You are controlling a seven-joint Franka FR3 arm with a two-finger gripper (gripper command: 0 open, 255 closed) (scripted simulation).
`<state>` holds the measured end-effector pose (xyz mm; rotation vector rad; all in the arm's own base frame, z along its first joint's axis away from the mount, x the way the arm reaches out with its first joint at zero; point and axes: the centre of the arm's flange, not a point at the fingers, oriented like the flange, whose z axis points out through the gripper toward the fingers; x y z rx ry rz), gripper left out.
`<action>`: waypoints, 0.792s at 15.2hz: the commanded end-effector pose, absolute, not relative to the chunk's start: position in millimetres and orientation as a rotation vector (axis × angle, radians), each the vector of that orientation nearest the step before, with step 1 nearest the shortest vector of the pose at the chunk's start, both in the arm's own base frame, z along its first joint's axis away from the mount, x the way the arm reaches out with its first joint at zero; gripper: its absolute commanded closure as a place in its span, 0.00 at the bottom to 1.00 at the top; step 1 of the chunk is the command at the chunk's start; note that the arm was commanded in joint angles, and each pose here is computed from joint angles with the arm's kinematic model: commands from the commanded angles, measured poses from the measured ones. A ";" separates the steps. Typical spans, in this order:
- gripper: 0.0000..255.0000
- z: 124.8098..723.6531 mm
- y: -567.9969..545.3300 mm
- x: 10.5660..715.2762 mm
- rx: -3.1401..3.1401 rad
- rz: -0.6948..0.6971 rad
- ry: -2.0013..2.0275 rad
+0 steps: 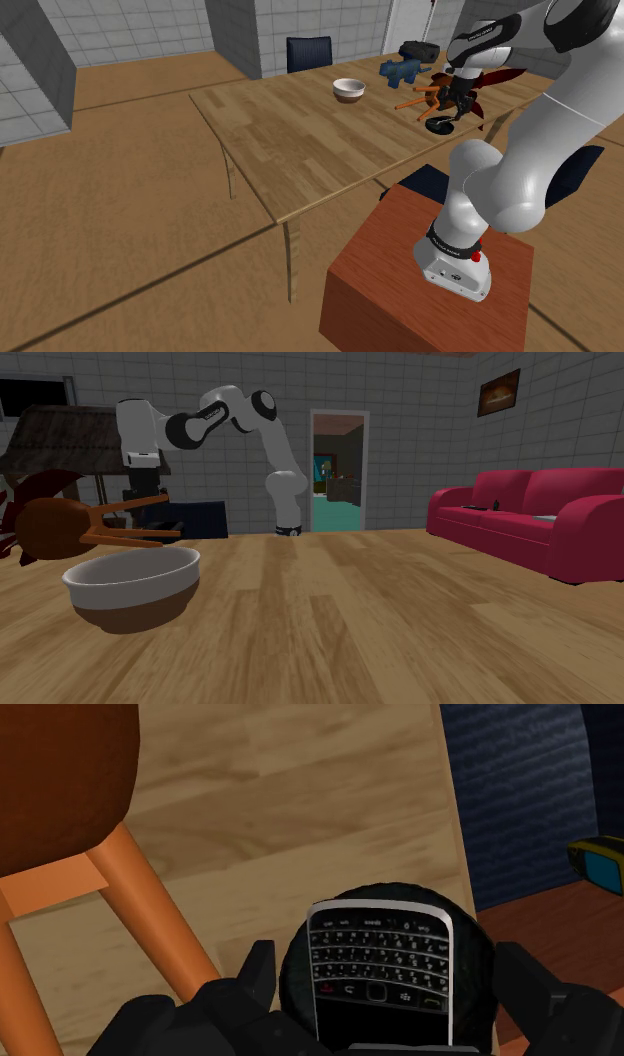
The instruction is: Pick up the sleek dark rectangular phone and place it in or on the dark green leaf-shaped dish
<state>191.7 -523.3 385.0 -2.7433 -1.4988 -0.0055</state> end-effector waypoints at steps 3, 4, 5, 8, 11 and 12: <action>0.00 411.4 -523.7 191.8 -2.743 -0.005 -1.499; 0.00 424.6 -523.9 191.9 -2.743 -0.005 -1.499; 0.00 435.0 -524.0 191.9 -2.743 -0.005 -1.499; 0.00 435.0 -524.0 191.9 -2.743 -0.005 -1.499; 0.00 435.0 -524.0 191.9 -2.743 -0.005 -1.499; 0.00 435.0 -524.0 191.9 -2.743 -0.005 -1.499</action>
